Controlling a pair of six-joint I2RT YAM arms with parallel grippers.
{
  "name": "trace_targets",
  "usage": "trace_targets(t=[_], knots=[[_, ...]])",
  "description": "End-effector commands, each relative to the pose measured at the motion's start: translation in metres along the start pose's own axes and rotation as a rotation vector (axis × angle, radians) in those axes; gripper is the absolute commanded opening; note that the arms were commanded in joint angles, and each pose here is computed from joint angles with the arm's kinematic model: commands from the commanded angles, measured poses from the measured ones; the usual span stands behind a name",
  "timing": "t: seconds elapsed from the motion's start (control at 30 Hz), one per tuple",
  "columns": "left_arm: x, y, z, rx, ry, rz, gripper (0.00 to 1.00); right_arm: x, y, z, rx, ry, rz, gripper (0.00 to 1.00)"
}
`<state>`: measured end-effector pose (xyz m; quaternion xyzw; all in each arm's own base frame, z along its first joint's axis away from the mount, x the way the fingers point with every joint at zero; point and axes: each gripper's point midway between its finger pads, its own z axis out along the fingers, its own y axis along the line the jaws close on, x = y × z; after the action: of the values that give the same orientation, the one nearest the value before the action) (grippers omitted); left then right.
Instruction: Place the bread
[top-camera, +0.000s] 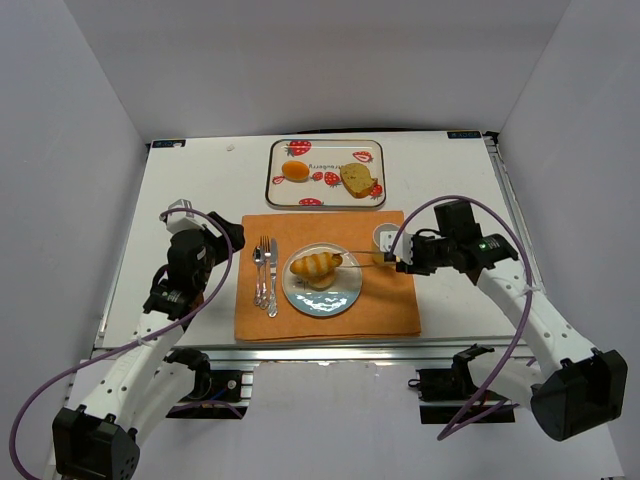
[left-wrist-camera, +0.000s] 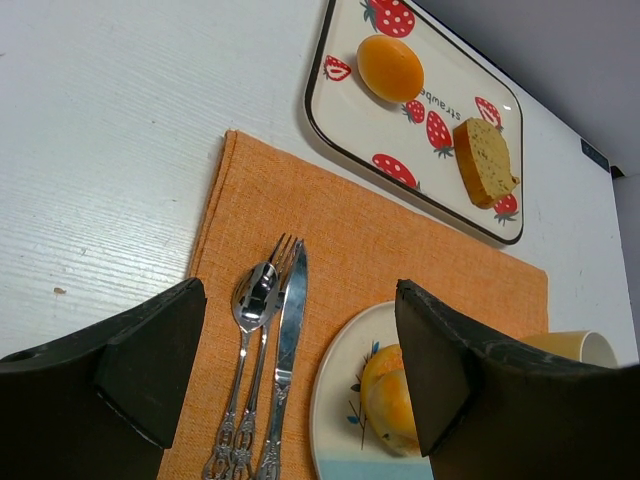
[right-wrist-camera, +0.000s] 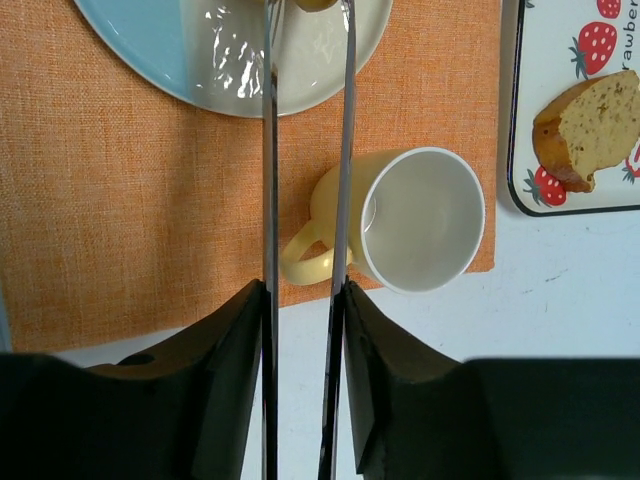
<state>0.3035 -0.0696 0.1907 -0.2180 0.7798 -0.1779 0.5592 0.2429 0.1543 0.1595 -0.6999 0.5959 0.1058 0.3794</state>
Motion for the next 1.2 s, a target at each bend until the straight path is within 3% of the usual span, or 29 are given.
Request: trace_targets(t=[0.0, 0.17, 0.63, 0.7, 0.8, 0.83, 0.93, 0.97, 1.03, 1.1, 1.17], knots=[[-0.005, -0.005, 0.000, 0.022, -0.017, -0.010, 0.85, -0.007, 0.004, -0.005, 0.002, -0.027, -0.034, 0.42], [-0.005, -0.006, 0.002, 0.023, -0.014, -0.007, 0.85, -0.010, 0.005, -0.008, 0.005, -0.032, -0.037, 0.47], [-0.004, -0.006, 0.001, 0.027, -0.011, -0.007, 0.85, -0.026, 0.002, -0.032, 0.060, -0.052, -0.073, 0.47], [-0.004, -0.007, 0.002, 0.029, -0.010, -0.007, 0.85, -0.039, -0.003, -0.041, 0.086, -0.090, -0.058, 0.44], [-0.003, -0.007, 0.001, 0.031, -0.007, -0.003, 0.85, -0.084, -0.050, -0.072, 0.274, -0.214, -0.045, 0.34], [-0.003, -0.007, 0.002, 0.033, -0.003, -0.003, 0.84, -0.087, -0.064, -0.076, 0.327, -0.226, 0.078, 0.25], [-0.002, -0.011, 0.003, 0.051, 0.005, -0.002, 0.68, -0.085, -0.102, -0.084, 0.419, -0.237, 0.266, 0.10], [-0.003, -0.014, 0.003, 0.061, 0.001, -0.002, 0.49, -0.073, -0.115, -0.090, 0.463, -0.238, 0.313, 0.08], [-0.002, -0.018, 0.003, 0.083, 0.010, 0.004, 0.28, -0.051, -0.125, -0.083, 0.483, -0.229, 0.448, 0.00], [0.000, -0.021, 0.004, 0.100, 0.023, 0.010, 0.08, -0.011, -0.142, -0.085, 0.587, -0.184, 0.582, 0.00], [0.003, -0.027, 0.003, 0.135, 0.042, 0.018, 0.09, 0.025, -0.147, -0.076, 0.637, -0.149, 0.773, 0.00]])
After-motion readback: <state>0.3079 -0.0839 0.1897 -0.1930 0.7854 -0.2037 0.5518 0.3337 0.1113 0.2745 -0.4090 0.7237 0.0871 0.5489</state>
